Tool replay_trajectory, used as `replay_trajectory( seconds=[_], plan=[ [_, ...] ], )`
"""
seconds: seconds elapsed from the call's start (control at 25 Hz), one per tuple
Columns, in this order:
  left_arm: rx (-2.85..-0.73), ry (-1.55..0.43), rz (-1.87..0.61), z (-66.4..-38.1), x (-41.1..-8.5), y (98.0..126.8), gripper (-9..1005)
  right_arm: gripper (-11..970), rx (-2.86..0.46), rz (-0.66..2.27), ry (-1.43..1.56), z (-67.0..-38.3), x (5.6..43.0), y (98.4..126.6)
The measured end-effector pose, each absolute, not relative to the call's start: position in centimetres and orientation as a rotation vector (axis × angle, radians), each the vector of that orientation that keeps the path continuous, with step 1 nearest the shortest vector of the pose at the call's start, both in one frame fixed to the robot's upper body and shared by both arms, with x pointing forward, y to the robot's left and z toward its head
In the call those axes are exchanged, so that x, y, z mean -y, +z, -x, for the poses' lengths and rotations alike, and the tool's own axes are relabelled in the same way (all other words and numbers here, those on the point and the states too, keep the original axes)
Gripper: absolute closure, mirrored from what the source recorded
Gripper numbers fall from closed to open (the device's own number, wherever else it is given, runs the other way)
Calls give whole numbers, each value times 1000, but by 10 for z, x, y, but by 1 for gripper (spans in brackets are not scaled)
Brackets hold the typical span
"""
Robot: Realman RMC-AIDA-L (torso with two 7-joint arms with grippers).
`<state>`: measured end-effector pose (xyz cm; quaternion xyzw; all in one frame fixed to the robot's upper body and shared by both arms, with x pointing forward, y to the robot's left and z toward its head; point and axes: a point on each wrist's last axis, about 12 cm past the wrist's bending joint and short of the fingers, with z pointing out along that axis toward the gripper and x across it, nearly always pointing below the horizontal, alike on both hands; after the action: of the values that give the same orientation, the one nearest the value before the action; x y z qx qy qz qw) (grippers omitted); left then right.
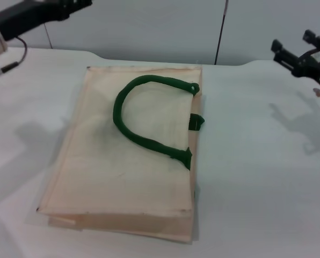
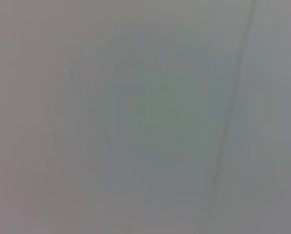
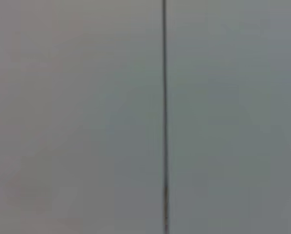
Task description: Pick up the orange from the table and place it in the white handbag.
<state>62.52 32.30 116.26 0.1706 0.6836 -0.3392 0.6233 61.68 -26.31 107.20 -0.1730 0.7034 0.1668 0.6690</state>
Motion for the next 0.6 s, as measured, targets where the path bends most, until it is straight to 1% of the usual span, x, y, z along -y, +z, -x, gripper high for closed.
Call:
replay_trajectory(
  seconds=[0.16,0.28,0.44,0.6],
  plan=[
    [-1496,-605,-353,-622,-309,1135,224,69,-1586,325,279,-619,261,1067],
    [-1476,-553,-291,-619,-300,1115,219,69,-1589,282,256,-618,255,1064],
    [-1442,-460,-168,-613,-302,1100,224,68,-1576,167,259,-616,258,1064],
    [-1403,-418,-41,-605,-299,1089,223,68,-1582,127,236,-614,263,1061]
  ],
)
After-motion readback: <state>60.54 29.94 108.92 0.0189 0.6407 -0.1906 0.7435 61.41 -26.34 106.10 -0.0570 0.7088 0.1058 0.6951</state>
